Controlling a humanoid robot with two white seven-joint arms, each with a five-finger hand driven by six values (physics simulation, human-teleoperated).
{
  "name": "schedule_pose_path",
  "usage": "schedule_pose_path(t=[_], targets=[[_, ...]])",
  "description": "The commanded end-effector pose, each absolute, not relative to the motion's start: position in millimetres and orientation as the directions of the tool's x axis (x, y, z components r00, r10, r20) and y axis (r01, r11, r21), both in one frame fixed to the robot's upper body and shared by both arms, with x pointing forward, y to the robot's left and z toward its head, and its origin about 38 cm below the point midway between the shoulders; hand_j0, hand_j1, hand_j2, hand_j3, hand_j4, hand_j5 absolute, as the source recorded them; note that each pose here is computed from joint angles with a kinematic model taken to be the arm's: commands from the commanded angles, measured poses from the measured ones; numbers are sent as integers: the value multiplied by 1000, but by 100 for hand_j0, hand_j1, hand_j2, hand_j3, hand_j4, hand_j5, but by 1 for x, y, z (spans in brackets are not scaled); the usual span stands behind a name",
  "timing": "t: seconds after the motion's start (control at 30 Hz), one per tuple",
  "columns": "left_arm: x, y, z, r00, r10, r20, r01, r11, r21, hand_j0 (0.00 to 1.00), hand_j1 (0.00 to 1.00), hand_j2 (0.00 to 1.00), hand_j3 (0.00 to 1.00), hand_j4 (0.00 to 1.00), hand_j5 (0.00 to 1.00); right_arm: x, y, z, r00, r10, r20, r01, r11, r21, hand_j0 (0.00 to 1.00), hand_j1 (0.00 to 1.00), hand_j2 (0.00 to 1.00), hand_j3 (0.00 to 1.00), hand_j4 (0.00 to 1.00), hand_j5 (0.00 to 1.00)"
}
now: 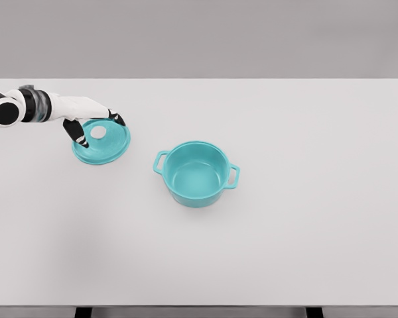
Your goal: Cover the pot with left arm
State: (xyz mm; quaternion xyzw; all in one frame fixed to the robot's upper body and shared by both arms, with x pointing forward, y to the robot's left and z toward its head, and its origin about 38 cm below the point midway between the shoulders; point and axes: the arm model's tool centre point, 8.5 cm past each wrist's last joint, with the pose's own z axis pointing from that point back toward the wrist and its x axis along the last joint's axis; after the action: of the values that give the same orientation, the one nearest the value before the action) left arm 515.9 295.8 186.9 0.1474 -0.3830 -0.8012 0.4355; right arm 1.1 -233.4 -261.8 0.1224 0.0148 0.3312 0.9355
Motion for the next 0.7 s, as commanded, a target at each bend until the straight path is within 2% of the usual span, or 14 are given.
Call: schedule_pose_path(t=[0.0, 0.17, 0.3, 0.67], targets=[[516, 296, 186, -574, -813, 100, 587, -324, 742, 86, 86, 86, 86, 86, 86, 1, -233, -262, 780, 623, 53, -616, 751, 239, 100, 100, 100, 100, 100, 100], [516, 297, 183, -569, -817, 95, 594, -328, 735, 86, 86, 86, 86, 86, 86, 1, -233, -262, 780, 623, 53, -616, 751, 239, 100, 100, 100, 100, 100, 100], [515, 298, 183, -569, -817, 94, 595, -330, 732, 79, 79, 79, 79, 79, 79, 1, -233, -262, 780, 623, 53, -616, 751, 239, 100, 100, 100, 100, 100, 100], [516, 299, 183, -568, -818, 93, 595, -330, 733, 77, 77, 77, 77, 77, 77, 1, -233, -262, 780, 623, 53, -616, 751, 239, 100, 100, 100, 100, 100, 100]])
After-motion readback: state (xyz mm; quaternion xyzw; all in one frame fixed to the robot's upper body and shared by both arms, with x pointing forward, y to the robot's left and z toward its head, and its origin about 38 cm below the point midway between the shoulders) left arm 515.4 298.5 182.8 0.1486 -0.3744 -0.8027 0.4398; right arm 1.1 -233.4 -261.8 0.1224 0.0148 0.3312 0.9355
